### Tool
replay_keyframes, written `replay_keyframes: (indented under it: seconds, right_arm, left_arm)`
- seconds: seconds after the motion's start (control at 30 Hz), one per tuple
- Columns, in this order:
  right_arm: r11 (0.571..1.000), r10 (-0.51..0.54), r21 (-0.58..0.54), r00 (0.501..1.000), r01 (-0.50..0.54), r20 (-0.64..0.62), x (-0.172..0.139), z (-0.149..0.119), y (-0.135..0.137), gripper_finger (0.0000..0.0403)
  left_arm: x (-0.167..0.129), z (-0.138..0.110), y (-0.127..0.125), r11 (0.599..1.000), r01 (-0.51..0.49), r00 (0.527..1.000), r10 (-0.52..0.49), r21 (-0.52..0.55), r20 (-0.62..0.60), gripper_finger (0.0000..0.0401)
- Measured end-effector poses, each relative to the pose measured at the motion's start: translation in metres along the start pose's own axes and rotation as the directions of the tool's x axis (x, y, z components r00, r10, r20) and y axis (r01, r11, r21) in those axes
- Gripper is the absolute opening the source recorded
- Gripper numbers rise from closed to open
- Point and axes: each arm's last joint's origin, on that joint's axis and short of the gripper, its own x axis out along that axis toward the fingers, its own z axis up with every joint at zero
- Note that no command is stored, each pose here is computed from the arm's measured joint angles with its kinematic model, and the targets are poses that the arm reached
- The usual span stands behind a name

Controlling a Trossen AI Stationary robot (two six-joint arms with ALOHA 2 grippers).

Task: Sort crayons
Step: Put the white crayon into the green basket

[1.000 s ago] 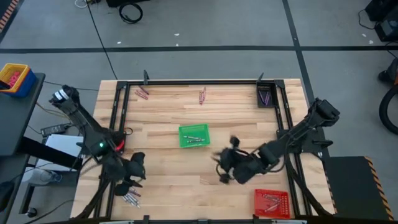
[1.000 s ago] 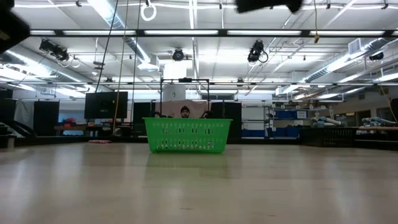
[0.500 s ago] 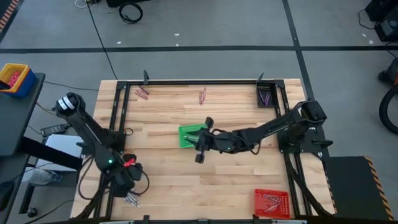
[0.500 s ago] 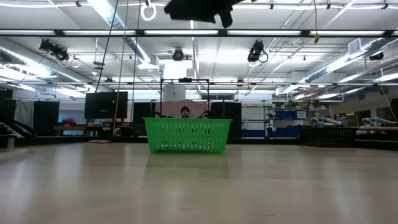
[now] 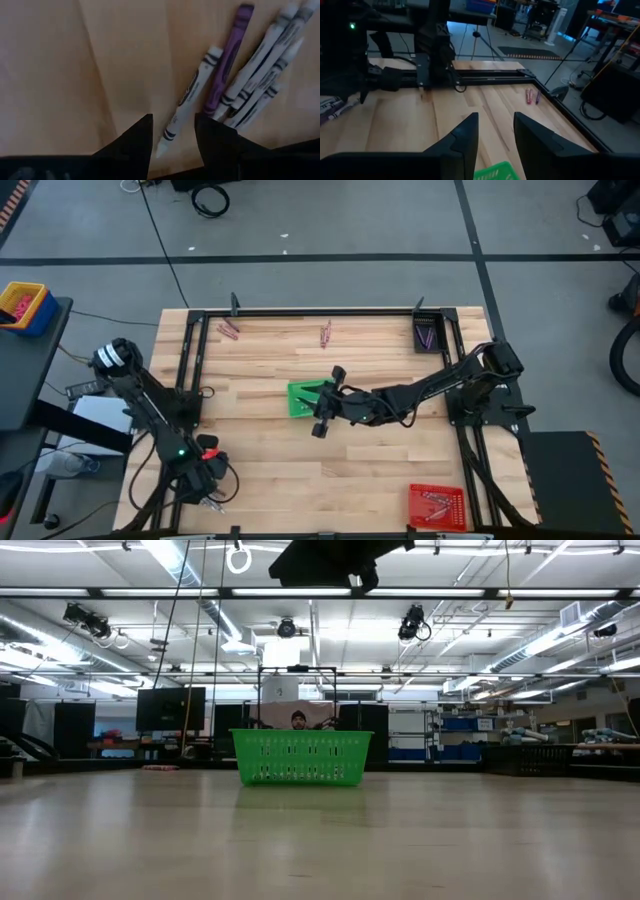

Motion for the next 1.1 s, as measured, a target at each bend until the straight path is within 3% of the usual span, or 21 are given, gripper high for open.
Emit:
replay_keyframes:
  seconds: [0.37,0.67,0.77,0.87,0.97,1.1]
  right_arm:
    - [1.000,0.001,-0.004,1.000,-0.001,-0.003,0.000,0.000,0.000,0.0129]
    - [1.000,0.019,-0.021,1.000,-0.019,0.003,-0.004,0.000,0.005,0.0128]
    - [0.997,0.043,-0.070,0.999,-0.041,0.021,-0.010,0.003,0.013,0.0128]
    - [0.994,0.057,-0.091,0.996,-0.052,0.061,-0.020,0.010,0.019,0.0127]
    - [0.997,0.064,-0.054,0.990,-0.058,0.125,-0.028,0.019,0.024,0.0127]
    - [0.996,0.081,-0.051,0.981,-0.073,0.176,-0.035,0.025,0.030,0.0127]
  left_arm:
    - [0.015,-0.002,-0.004,0.993,-0.087,0.996,0.089,0.079,-0.020,0.0146]
    - [0.015,0.000,-0.001,0.989,-0.129,0.992,0.128,0.071,0.020,0.0029]
    - [0.014,0.004,0.002,0.990,-0.131,0.991,0.130,0.051,0.032,0.0016]
    - [0.009,0.011,0.006,0.985,-0.161,0.981,0.153,0.055,0.119,0.0017]
    - [-0.004,0.022,0.017,0.966,-0.259,0.932,0.242,0.028,0.269,0.0029]
    - [-0.030,0.034,0.031,0.957,-0.290,0.870,0.268,-0.010,0.414,0.0031]
